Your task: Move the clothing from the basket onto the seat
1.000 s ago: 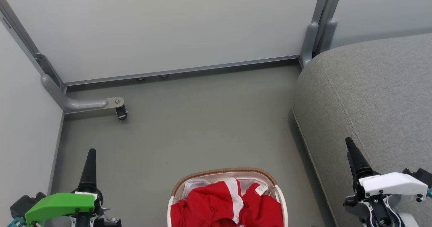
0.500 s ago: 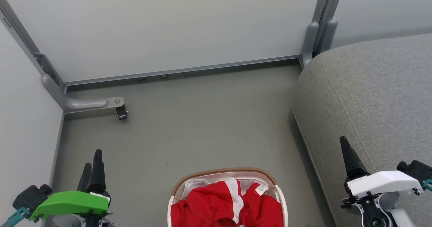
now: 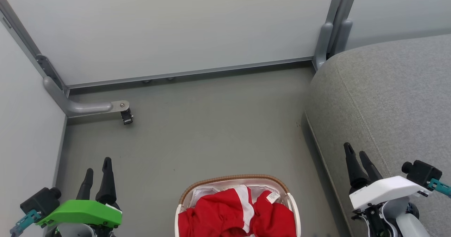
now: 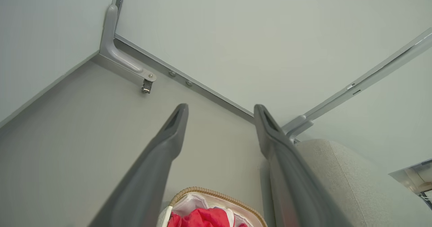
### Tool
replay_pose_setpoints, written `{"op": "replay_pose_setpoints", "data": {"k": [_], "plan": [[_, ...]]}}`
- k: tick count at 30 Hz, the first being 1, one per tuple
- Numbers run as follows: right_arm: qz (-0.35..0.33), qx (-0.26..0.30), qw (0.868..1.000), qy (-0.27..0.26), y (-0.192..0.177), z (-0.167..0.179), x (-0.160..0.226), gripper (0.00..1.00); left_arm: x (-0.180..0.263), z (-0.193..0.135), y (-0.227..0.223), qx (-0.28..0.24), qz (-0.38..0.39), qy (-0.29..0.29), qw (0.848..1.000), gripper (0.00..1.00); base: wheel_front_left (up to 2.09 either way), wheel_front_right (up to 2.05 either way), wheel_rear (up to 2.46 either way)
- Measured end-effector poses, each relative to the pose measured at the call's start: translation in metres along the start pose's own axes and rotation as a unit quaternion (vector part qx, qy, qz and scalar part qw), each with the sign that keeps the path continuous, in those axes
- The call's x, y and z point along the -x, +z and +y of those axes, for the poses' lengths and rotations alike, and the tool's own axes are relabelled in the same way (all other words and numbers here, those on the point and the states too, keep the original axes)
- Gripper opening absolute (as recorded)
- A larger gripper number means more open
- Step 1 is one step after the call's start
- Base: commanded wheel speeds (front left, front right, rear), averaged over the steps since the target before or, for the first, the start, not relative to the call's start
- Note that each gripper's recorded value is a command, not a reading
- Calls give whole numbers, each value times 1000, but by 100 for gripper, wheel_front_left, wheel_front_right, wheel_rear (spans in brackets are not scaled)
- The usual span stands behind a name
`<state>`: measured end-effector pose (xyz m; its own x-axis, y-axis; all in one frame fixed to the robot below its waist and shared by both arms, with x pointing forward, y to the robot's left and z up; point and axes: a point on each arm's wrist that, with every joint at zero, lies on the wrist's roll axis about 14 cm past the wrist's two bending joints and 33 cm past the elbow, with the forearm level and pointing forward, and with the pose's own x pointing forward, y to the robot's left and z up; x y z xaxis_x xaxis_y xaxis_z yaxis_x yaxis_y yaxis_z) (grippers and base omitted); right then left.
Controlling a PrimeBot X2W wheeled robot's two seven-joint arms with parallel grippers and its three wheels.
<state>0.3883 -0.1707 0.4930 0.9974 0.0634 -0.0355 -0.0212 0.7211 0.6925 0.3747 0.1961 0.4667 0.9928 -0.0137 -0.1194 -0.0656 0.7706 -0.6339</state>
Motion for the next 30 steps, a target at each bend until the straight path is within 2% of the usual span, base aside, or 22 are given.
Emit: {"op": "replay_pose_setpoints", "data": {"k": [13,30], "plan": [[3,99,995,17,-4,6,-1,100,1,-2,-2,-100,1,-12,995,100,0,0,0],[2,201,979,38,-8,12,0,100,7,0,-8,-191,4,-21,981,100,0,0,0]]}}
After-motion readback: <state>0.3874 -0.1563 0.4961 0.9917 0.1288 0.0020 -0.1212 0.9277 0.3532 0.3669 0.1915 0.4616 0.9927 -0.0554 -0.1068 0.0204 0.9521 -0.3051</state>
